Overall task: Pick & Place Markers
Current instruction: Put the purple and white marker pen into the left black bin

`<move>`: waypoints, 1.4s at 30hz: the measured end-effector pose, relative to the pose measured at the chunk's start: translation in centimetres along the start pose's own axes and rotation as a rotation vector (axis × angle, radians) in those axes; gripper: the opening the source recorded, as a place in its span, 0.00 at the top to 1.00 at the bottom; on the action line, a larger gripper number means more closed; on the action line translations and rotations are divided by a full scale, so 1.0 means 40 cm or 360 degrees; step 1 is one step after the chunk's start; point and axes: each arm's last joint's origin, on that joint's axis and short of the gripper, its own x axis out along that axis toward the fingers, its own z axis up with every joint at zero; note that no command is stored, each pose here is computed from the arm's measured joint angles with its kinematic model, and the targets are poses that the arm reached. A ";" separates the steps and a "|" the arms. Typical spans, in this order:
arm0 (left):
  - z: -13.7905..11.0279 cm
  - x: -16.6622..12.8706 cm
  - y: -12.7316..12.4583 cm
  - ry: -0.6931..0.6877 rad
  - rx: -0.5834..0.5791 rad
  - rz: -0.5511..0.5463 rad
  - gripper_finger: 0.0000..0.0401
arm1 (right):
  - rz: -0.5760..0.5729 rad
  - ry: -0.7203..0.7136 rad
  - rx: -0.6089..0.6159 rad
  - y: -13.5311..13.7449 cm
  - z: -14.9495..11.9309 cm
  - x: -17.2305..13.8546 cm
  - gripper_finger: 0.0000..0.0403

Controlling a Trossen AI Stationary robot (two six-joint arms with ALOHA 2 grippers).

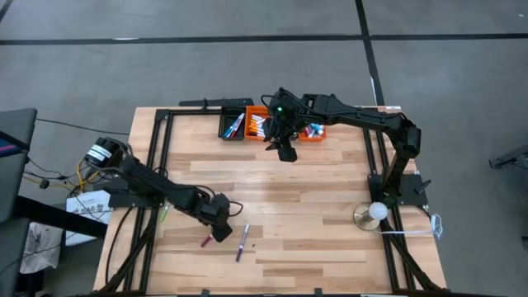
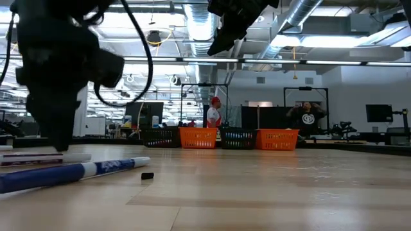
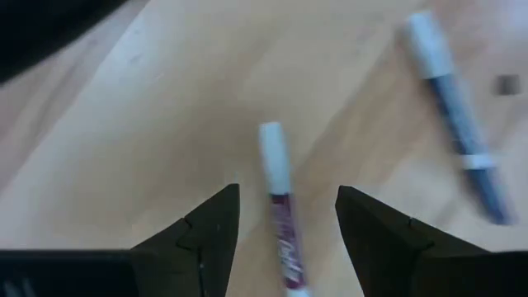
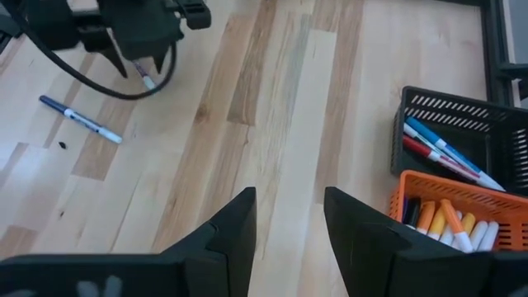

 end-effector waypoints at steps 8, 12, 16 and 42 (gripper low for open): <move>-0.007 0.050 0.008 0.0071 0.0006 0.0131 0.51 | 0.0001 0.0002 0.0011 0.000 0.000 0.000 0.67; -0.012 0.050 0.018 0.0082 -0.0006 0.0221 0.51 | 0.0001 0.0003 0.0012 0.000 0.000 0.000 0.67; -0.016 0.049 0.028 0.0090 -0.0035 0.0305 0.52 | 0.0001 0.0003 0.0012 0.000 0.000 0.000 0.67; 0.005 0.009 0.068 -0.0163 0.0144 0.0517 0.92 | 0.0119 -0.0053 0.0039 0.049 -0.147 0.199 0.70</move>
